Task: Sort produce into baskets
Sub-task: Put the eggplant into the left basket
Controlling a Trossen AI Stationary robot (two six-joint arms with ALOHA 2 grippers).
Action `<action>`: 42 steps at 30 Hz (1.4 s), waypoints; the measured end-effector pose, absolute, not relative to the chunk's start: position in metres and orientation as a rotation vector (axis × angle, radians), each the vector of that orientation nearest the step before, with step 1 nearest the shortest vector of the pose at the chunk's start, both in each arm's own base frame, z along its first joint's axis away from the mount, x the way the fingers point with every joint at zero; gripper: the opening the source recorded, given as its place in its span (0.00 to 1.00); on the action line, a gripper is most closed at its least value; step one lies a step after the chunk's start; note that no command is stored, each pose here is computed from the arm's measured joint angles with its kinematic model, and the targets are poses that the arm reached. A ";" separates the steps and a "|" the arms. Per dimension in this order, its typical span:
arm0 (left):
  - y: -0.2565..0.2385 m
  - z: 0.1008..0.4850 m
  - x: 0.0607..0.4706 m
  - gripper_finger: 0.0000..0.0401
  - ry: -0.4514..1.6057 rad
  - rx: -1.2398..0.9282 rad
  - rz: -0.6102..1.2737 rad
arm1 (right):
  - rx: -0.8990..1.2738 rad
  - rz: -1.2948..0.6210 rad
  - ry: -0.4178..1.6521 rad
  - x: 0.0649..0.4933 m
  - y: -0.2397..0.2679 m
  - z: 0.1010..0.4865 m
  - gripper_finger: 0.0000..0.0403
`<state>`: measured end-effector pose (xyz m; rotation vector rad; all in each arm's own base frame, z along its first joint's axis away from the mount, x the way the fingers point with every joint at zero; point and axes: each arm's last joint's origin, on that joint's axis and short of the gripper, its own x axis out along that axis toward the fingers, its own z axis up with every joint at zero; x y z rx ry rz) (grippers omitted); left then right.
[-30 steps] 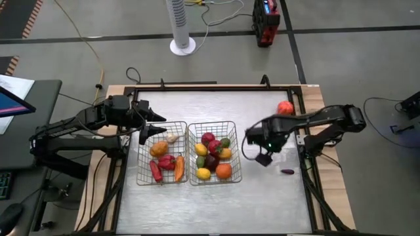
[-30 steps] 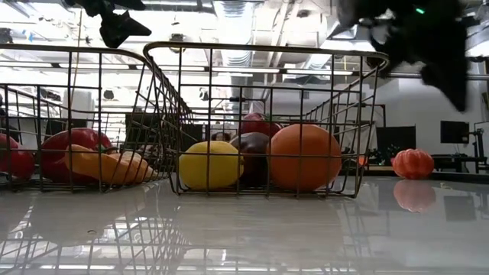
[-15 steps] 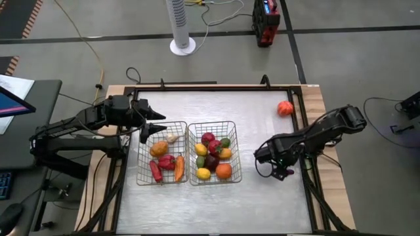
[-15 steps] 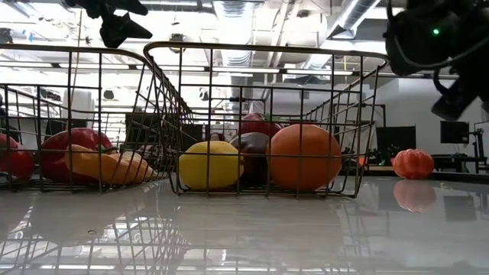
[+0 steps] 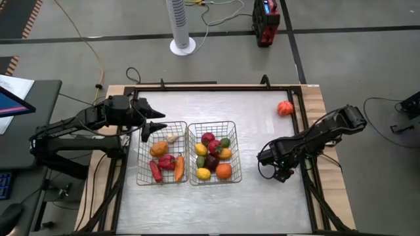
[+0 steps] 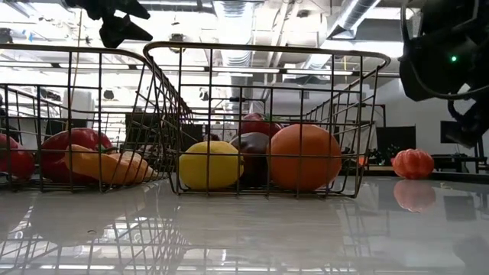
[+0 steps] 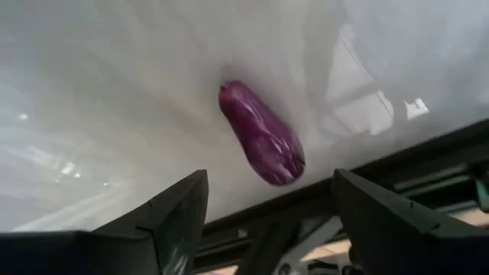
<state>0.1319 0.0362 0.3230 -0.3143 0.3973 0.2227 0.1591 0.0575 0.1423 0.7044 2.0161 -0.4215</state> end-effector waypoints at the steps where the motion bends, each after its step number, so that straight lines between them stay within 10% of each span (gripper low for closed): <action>1: 0.036 0.323 0.132 0.58 0.397 -0.314 0.227 | 0.709 -0.421 2.011 0.159 0.057 0.141 0.76; 16: 0.038 0.323 0.132 0.58 0.386 -0.324 0.290 | 0.767 -0.482 1.984 0.149 0.054 0.123 0.65; 33: 0.038 0.323 0.132 0.58 0.383 -0.322 0.304 | 0.879 -0.476 1.959 0.161 0.054 0.130 0.25; 42: 0.038 0.332 0.130 0.58 0.338 -0.315 0.290 | 0.986 -0.432 1.781 0.191 0.041 0.174 0.24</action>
